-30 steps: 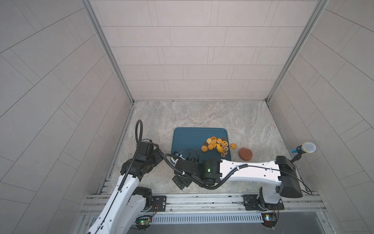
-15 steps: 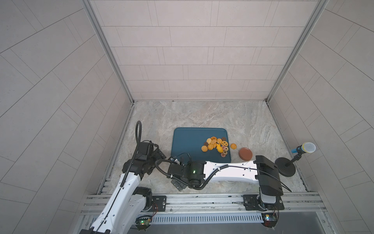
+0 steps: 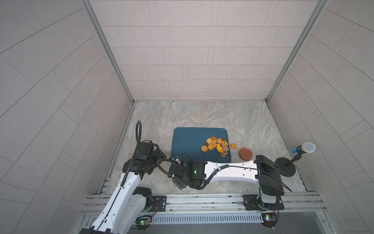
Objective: Pour the cookies out of the jar
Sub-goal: Pick up the jar from the center of the board.
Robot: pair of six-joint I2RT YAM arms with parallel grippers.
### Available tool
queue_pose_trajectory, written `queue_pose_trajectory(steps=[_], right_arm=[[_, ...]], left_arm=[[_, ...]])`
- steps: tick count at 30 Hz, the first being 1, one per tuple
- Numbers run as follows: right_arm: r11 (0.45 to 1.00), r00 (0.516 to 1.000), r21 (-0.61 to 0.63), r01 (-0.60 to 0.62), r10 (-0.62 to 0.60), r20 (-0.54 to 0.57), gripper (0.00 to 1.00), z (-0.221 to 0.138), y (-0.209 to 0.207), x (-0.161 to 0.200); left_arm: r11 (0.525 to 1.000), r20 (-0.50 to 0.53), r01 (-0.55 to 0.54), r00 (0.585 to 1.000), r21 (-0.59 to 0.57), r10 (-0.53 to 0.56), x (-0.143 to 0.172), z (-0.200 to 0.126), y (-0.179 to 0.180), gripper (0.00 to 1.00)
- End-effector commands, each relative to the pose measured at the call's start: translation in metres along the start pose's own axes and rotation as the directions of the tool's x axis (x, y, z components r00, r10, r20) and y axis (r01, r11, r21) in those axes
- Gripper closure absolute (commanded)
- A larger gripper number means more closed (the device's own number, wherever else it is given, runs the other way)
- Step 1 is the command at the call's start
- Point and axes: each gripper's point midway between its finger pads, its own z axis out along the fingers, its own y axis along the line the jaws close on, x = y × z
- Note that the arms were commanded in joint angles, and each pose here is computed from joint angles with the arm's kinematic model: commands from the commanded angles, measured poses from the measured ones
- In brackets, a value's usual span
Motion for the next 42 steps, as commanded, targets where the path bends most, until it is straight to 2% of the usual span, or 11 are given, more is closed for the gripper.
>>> queue_pose_trajectory(steps=[1,3,7,10,11,14,17,23,26,35,42], right_arm=[[0.997,0.988,0.003,-0.074,0.073,0.134,1.00,-0.055,-0.021,-0.026],[0.993,0.977,0.020,-0.113,0.107,0.184,1.00,-0.078,-0.035,-0.032],[0.962,0.938,0.012,-0.273,0.263,0.228,1.00,-0.114,-0.077,-0.039],[0.926,0.893,-0.028,-0.377,0.371,0.256,1.00,-0.138,-0.109,-0.040],[0.912,0.875,-0.037,-0.409,0.404,0.268,1.00,-0.147,-0.120,-0.040],[0.878,0.834,-0.047,-0.476,0.468,0.291,1.00,-0.173,-0.149,-0.032],[0.828,0.784,-0.025,-0.560,0.540,0.306,1.00,-0.193,-0.184,-0.016],[0.786,0.737,-0.056,-0.616,0.599,0.313,1.00,-0.221,-0.209,0.002],[0.791,0.741,-0.108,-0.602,0.604,0.294,1.00,-0.224,-0.201,0.001],[0.769,0.769,-0.352,-0.533,0.614,0.177,1.00,-0.219,-0.152,-0.019],[0.714,0.759,-0.503,-0.487,0.631,0.160,1.00,-0.230,-0.129,-0.041]], left_arm=[[0.998,0.029,-0.020,0.999,0.063,0.019,-0.009,-0.008,-0.016,0.10],[0.993,0.042,-0.030,0.999,0.117,0.025,-0.013,-0.012,-0.029,0.00],[0.967,-0.007,-0.097,0.995,0.237,0.101,-0.011,-0.022,-0.071,0.00],[0.898,0.061,-0.272,0.961,0.344,0.268,-0.006,-0.041,-0.118,0.01],[0.854,0.116,-0.338,0.941,0.396,0.319,-0.003,-0.051,-0.135,0.01],[0.600,0.369,-0.576,0.817,0.556,0.443,0.024,-0.100,-0.190,0.02],[0.409,0.566,-0.719,0.695,0.562,0.443,0.050,-0.128,-0.213,0.00],[0.044,0.667,-0.756,0.602,0.653,0.439,0.119,-0.143,-0.237,0.00],[-0.033,0.685,-0.782,0.524,0.622,0.507,0.146,-0.124,-0.242,0.00],[-0.252,0.772,-0.752,0.489,0.609,0.406,0.172,-0.141,-0.249,0.00],[-0.280,0.768,-0.731,0.501,0.622,0.398,0.177,-0.140,-0.243,0.00]])
